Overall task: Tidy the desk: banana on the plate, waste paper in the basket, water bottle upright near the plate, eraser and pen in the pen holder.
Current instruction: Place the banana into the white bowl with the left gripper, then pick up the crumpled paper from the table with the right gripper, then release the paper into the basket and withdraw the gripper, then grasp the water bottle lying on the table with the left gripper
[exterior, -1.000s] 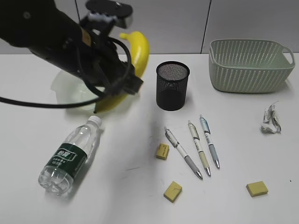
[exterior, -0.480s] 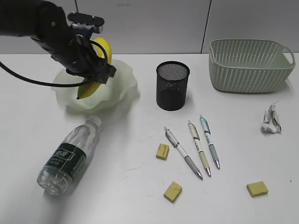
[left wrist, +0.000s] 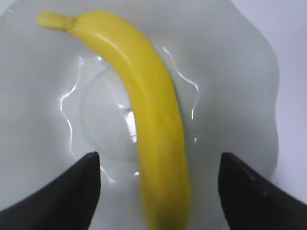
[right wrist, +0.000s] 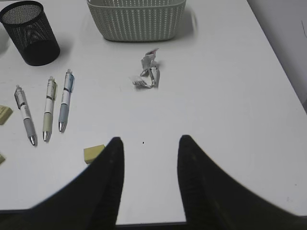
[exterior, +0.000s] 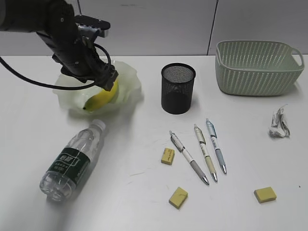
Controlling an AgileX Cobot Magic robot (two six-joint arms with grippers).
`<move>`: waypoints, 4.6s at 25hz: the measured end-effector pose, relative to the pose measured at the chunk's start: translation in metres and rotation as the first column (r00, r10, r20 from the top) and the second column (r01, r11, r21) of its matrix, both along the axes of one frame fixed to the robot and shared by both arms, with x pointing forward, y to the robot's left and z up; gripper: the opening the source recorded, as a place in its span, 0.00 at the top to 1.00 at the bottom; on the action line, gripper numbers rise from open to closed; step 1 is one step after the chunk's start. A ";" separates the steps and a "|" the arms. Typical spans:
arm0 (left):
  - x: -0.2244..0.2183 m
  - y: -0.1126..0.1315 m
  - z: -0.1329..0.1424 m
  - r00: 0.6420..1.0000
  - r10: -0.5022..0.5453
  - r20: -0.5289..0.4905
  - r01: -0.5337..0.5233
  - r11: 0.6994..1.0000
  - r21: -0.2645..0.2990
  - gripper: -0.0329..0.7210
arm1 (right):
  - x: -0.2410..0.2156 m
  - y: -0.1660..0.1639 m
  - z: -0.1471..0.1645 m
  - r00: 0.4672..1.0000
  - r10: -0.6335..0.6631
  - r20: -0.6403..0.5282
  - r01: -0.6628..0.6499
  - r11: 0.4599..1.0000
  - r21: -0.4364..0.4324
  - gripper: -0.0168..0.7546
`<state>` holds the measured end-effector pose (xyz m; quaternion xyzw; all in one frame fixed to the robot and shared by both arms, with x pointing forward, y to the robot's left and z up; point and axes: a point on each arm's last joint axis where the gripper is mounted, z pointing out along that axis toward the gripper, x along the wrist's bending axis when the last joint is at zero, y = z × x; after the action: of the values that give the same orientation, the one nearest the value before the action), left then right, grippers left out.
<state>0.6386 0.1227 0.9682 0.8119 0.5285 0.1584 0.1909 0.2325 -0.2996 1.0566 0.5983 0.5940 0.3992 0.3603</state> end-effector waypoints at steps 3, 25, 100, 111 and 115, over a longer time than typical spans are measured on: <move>-0.022 0.010 0.015 1.000 0.000 -0.002 0.000 1.000 0.001 0.21 | 0.000 0.000 0.000 1.000 0.001 0.000 -0.001 1.000 0.001 0.58; -0.390 0.180 0.097 0.892 0.155 0.424 -0.015 0.948 -0.317 0.32 | 0.000 0.001 0.000 1.000 0.004 0.001 -0.004 1.000 0.008 0.58; -0.409 0.186 0.095 0.742 0.447 0.499 -0.289 0.886 -0.363 0.45 | 0.265 0.005 0.033 0.963 -0.065 -0.262 0.033 0.992 -0.126 0.33; -0.409 0.186 0.095 0.744 0.447 0.497 -0.286 0.885 -0.367 0.53 | 0.047 0.002 0.033 0.979 0.017 -0.202 -0.030 0.997 -0.064 0.33; -0.408 0.185 0.095 0.748 0.446 0.491 -0.287 0.885 -0.366 0.56 | 0.012 0.004 0.018 0.992 0.052 -0.117 -0.058 0.997 -0.041 0.33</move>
<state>0.2302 0.3079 1.0637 0.5740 0.6149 0.3520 0.4105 0.2448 -0.2960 1.0747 0.5958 0.6389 0.3602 0.3273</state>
